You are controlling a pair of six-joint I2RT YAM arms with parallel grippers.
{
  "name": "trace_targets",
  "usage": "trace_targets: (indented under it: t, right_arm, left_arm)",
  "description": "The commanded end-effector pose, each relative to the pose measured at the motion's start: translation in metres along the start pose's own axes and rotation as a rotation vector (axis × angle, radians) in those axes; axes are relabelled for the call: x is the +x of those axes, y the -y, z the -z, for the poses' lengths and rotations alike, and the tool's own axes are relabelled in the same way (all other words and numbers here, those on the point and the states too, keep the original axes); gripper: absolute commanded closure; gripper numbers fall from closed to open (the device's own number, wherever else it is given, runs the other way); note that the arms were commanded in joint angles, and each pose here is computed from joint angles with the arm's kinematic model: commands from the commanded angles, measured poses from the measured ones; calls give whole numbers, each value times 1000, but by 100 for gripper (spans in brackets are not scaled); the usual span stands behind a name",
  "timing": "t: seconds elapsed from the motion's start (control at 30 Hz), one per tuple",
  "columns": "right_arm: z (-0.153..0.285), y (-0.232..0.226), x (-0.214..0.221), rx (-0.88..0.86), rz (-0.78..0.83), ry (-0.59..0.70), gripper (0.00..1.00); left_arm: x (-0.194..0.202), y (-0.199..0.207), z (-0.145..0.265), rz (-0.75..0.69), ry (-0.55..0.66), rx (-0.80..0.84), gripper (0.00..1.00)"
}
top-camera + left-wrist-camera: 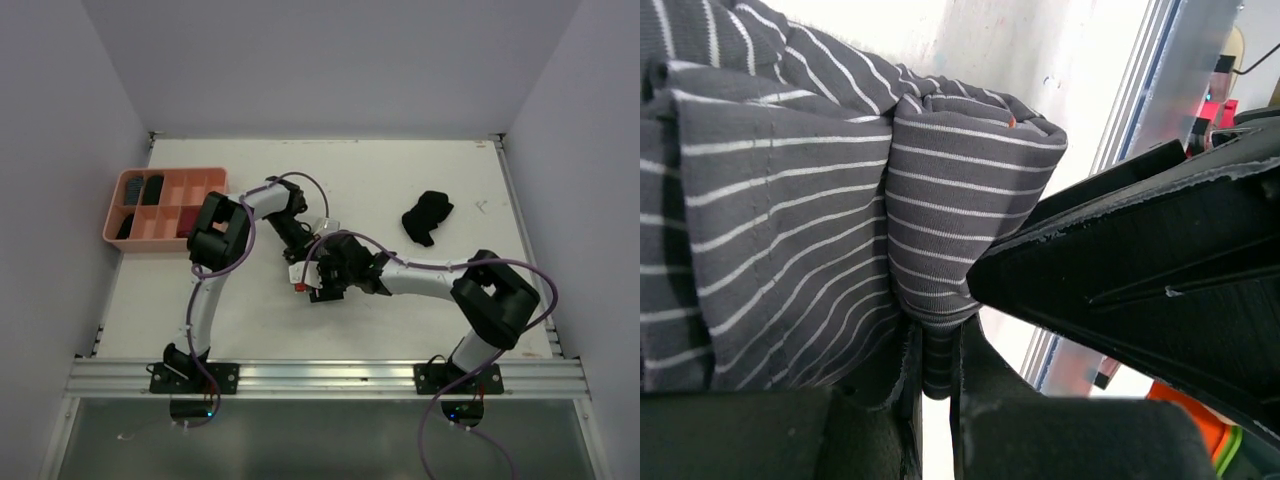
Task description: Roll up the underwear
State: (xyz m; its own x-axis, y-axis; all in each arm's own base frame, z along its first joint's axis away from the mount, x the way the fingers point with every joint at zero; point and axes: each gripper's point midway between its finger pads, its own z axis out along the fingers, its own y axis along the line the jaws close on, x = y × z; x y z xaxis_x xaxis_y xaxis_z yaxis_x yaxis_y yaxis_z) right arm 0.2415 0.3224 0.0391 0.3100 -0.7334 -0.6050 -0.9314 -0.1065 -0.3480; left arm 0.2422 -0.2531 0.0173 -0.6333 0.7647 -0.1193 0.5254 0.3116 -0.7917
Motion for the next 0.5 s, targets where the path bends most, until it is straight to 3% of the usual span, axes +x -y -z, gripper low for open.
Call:
trace_targets:
  t: [0.0,0.17,0.47]
  right_arm:
    - [-5,25,-6,100,29,26,38]
    - [-1,28,-15,89,59,47,37]
    - [-10,-23,-2,-171,61,30,44]
  left_arm:
    - [56,-109,-30,-87,-271,-284,96]
    - [62,-107,-32,-87,-278,-277,96]
    - [55,-104,-32,-92,-246,-270,91]
